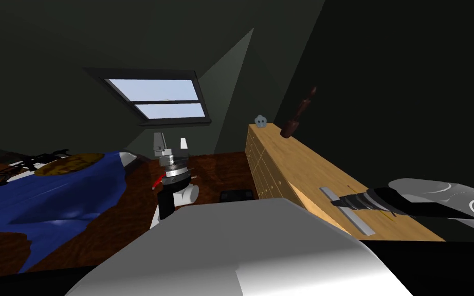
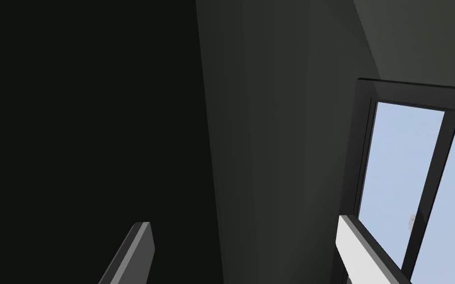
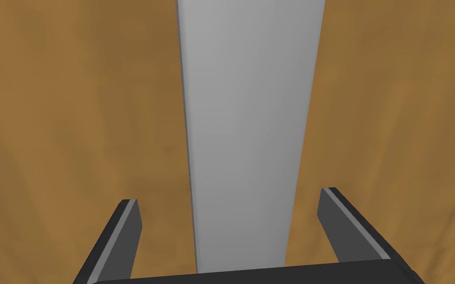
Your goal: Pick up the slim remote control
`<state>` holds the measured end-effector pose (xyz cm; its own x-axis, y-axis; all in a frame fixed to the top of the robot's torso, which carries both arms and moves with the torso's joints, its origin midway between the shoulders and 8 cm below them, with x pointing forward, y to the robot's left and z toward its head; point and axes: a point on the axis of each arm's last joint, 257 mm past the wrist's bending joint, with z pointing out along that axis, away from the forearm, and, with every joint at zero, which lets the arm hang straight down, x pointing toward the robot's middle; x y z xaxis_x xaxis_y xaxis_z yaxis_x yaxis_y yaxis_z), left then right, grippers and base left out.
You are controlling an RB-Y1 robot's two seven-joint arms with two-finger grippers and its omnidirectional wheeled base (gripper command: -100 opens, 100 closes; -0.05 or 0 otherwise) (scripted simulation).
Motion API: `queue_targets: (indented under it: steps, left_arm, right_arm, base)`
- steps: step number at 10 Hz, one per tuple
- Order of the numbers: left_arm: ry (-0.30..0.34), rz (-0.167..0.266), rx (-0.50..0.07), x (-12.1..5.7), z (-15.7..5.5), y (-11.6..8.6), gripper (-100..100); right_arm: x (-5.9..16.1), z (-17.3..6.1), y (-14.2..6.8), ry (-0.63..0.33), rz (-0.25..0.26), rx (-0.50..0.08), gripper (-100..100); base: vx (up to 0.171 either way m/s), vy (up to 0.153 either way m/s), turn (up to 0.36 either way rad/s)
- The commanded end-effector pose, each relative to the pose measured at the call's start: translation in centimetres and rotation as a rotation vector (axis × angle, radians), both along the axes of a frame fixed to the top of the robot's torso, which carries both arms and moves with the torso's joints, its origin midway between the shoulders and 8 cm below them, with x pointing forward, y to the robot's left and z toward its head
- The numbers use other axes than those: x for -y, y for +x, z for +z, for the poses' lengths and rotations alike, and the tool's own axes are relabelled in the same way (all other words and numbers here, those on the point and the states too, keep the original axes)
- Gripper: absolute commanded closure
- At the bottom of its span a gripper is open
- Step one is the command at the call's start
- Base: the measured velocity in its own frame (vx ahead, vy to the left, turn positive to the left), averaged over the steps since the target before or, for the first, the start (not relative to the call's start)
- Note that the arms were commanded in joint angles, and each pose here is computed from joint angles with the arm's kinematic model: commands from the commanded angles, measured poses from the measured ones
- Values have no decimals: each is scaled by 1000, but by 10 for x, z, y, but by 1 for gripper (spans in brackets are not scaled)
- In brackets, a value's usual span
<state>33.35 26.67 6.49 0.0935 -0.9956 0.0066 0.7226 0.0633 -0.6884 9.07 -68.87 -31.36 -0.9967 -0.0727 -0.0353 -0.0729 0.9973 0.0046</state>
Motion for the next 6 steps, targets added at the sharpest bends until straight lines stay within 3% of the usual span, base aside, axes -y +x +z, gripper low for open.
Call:
queue_targets:
  steps: [1,3,4,5,6]
  left_arm:
    - [0,0,0,0,0,0,0]
    - [0,0,0,0,0,0,0]
    - [0,0,0,0,0,0,0]
    - [0,0,0,0,0,0,0]
    - [0,0,0,0,0,0,0]
  right_arm:
    - [1,-3,-4,0,-45,0,-100]
    - [3,-8,-8,0,-98,0,-100]
    - [1,-7,-7,1,-79,0,-100]
    - [2,-8,-7,0,-84,0,100]
    - [2,-8,-7,0,-84,0,100]
  base:
    - [-148,-10,334]
    - [-143,7,226]
    - [-61,7,42]
    - [-11,1,-11]
    - [-5,0,-1]
